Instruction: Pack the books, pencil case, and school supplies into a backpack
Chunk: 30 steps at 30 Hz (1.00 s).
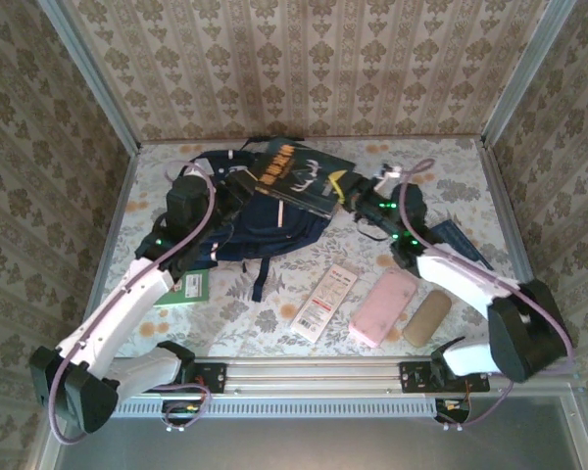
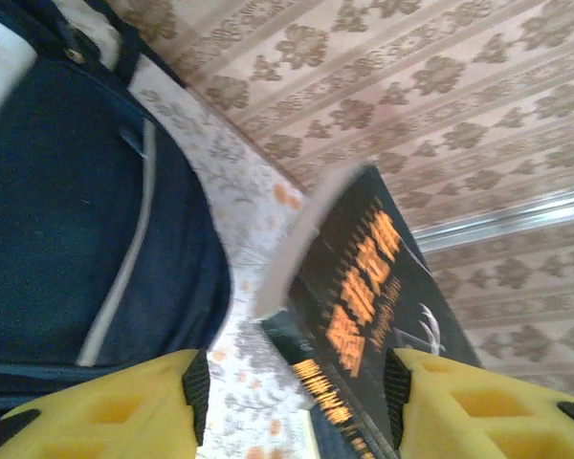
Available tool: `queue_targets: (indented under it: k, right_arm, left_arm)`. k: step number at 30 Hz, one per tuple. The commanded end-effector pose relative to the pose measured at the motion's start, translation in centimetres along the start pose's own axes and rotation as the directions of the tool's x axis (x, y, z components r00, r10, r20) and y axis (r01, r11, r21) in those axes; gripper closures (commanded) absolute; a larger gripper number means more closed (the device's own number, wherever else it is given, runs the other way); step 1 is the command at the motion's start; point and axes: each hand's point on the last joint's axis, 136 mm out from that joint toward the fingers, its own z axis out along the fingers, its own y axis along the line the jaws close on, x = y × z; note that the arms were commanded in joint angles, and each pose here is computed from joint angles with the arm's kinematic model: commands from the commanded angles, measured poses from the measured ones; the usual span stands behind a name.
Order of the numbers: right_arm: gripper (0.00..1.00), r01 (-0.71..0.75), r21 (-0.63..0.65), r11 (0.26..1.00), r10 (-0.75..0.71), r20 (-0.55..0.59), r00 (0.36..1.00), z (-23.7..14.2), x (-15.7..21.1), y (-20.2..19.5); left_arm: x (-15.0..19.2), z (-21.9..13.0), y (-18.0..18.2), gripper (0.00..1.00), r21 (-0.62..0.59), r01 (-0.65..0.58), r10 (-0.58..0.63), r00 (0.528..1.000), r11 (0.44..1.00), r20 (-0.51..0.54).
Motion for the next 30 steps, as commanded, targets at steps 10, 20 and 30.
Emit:
queue_targets:
  k: [10, 20, 30]
  right_arm:
    - [1.00, 0.159, 0.321, 0.934, -0.187, 0.060, 0.980, -7.9, -4.7, -7.1]
    - [1.00, 0.199, 0.363, 0.910, -0.231, 0.046, 0.972, -10.0, -5.5, -8.1]
    - [1.00, 0.165, 0.341, 0.926, -0.186, 0.032, 0.982, -9.2, -5.4, -8.7]
  left_arm:
    - [2.6, 12.1, 3.5, 0.47, 0.054, -0.354, 0.341, 0.832, 0.934, -0.436]
    - [4.5, 17.4, 7.6, 0.47, 0.015, -0.351, 0.297, 0.768, 0.936, -0.567]
    - [6.0, 19.2, 10.5, 0.48, -0.030, -0.321, 0.240, 0.765, 0.947, -0.598]
